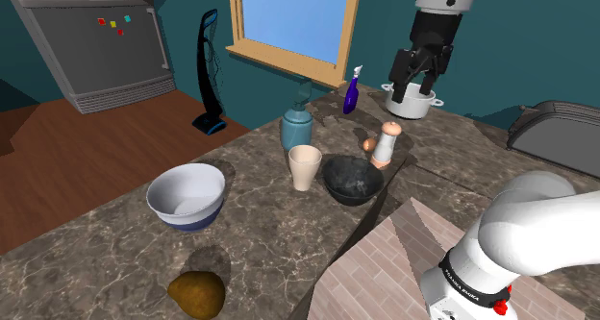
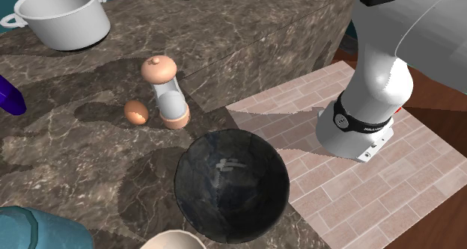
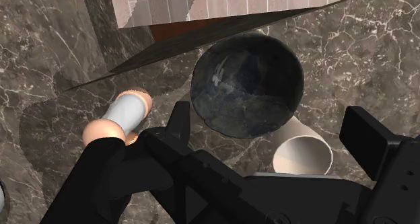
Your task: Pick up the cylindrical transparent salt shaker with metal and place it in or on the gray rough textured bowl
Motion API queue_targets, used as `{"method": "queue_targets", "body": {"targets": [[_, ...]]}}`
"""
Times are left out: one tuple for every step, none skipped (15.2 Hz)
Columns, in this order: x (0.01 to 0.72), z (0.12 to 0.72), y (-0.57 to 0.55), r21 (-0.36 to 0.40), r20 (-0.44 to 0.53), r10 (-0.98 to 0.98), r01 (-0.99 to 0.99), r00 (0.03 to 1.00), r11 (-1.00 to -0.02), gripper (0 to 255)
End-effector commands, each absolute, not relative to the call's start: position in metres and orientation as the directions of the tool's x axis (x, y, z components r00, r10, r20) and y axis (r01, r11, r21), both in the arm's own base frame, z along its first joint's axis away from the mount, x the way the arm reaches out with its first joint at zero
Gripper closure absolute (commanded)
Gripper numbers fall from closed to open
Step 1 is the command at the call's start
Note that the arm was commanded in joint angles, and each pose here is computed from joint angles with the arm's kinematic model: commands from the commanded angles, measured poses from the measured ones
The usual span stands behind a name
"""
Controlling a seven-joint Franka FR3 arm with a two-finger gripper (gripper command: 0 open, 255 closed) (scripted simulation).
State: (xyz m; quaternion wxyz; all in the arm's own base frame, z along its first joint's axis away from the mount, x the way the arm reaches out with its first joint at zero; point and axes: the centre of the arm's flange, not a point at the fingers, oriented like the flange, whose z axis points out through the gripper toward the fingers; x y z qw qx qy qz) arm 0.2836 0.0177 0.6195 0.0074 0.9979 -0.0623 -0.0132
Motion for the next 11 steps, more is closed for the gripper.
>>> {"method": "queue_targets", "body": {"targets": [[0.284, 0.620, 0.018, 0.016, -0.025, -0.124, -0.124, 0.992, -0.992, 0], [0.289, 0.612, 0.009, 0.019, -0.023, -0.124, -0.123, 0.992, -0.992, 0], [0.294, 0.604, 0.000, 0.022, -0.020, -0.123, -0.122, 0.992, -0.992, 0], [0.299, 0.596, -0.008, 0.024, -0.017, -0.122, -0.121, 0.992, -0.992, 0], [0.304, 0.589, -0.017, 0.027, -0.014, -0.121, -0.121, 0.993, -0.992, 0], [0.309, 0.581, -0.026, 0.029, -0.012, -0.120, -0.120, 0.993, -0.992, 0], [0.314, 0.573, -0.035, 0.032, -0.009, -0.119, -0.119, 0.993, -0.992, 0], [0.320, 0.566, -0.044, 0.035, -0.006, -0.118, -0.118, 0.993, -0.992, 0], [0.325, 0.558, -0.052, 0.037, -0.004, -0.117, -0.117, 0.993, -0.992, 0], [0.330, 0.551, -0.061, 0.040, -0.001, -0.116, -0.116, 0.993, -0.992, 0], [0.335, 0.543, -0.070, 0.042, 0.002, -0.115, -0.115, 0.993, -0.992, 0]]}}
